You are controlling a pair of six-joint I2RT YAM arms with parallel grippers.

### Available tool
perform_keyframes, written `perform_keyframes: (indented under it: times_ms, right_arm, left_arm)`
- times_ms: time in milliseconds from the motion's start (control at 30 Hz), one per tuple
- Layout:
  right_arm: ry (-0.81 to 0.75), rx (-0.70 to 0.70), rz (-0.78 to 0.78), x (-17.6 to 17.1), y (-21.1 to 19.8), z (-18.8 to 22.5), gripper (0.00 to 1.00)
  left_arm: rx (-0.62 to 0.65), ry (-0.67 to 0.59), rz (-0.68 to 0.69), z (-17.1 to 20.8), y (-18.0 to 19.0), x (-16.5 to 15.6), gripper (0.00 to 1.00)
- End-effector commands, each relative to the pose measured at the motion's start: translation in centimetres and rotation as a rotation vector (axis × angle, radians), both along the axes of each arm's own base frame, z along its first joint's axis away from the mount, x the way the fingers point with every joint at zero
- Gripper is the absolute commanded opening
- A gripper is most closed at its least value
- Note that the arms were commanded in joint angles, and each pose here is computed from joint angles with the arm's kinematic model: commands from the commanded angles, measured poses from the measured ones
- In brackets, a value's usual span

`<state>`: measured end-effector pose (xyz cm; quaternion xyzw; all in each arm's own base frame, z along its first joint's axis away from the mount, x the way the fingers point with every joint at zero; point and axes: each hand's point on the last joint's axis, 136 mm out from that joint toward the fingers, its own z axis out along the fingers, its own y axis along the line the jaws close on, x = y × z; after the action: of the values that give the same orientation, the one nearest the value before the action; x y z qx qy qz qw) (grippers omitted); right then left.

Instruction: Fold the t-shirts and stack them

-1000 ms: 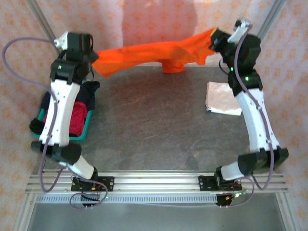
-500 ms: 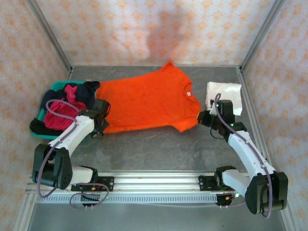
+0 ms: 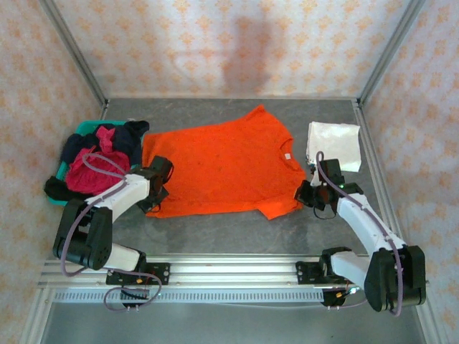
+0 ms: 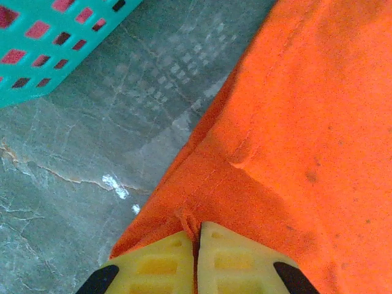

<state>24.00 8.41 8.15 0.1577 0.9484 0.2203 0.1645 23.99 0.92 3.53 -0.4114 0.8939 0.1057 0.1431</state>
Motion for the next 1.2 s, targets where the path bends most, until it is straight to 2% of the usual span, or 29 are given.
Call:
perform_keyframes:
  times_ms: [0, 167, 233, 267, 333, 433, 500, 533, 633, 700, 733, 800, 867, 1000, 1167]
  right_arm:
    - [0.054, -0.022, -0.029, -1.7, -0.7, -0.2, 0.00]
    - [0.189, 0.037, -0.079, -4.3, -0.2, -0.1, 0.00]
    - [0.251, 0.040, -0.103, -5.5, -0.3, -0.2, 0.00]
    - [0.265, 0.046, -0.102, -5.8, -0.2, -0.3, 0.04]
    - [0.275, 0.053, -0.095, -6.2, -0.1, -0.1, 0.29]
    - [0.195, 0.031, -0.110, -5.1, -0.6, 1.3, 0.55]
    - [0.114, 0.002, -0.119, -3.6, -1.1, 2.4, 0.64]
    - [0.065, -0.005, -0.105, -2.5, -1.1, 3.0, 0.68]
    - [-0.059, -0.030, -0.027, 1.2, -0.3, 4.3, 0.70]
    - [-0.133, -0.078, 0.010, 3.8, 0.1, 4.5, 0.70]
    - [-0.157, -0.093, 0.020, 4.8, 0.3, 4.5, 0.70]
    - [-0.208, -0.139, 0.029, 7.7, 0.8, 4.2, 0.70]
    - [-0.235, -0.166, 0.034, 10.2, 1.3, 3.6, 0.68]
    - [-0.224, -0.157, 0.010, 14.4, 2.4, 1.2, 0.59]
    - [-0.161, -0.133, -0.002, 16.7, 3.4, -2.2, 0.44]
  left_arm:
    - [0.059, -0.021, 0.036, 0.8, 1.1, -1.5, 0.06]
    - [0.088, 0.000, 0.050, 1.3, 1.9, -3.3, 0.06]
    - [0.102, 0.003, 0.057, 1.3, 2.2, -3.8, 0.10]
    - [0.104, 0.001, 0.063, 1.3, 2.3, -4.0, 0.17]
    - [0.108, -0.008, 0.077, 1.5, 2.5, -4.3, 0.38]
    - [0.141, -0.059, 0.108, 3.2, 3.3, -4.6, 0.69]
    - [0.203, -0.112, 0.120, 5.4, 4.3, -4.7, 0.85]
    - [0.229, -0.144, 0.118, 6.5, 4.7, -4.5, 0.90]
    - [0.233, -0.251, 0.036, 8.8, 3.7, -1.7, 0.98]
    - [0.192, -0.278, -0.031, 8.9, 2.2, 0.7, 0.98]
    - [0.171, -0.280, -0.060, 8.7, 1.4, 1.9, 0.95]
    - [0.148, -0.274, -0.099, 8.5, -0.1, 4.7, 0.80]
    - [0.157, -0.241, -0.112, 7.9, -0.7, 7.1, 0.74]
    - [0.228, -0.173, -0.126, 6.8, -1.0, 10.8, 0.57]
    - [0.211, -0.044, -0.164, 3.3, -2.3, 13.8, 0.50]
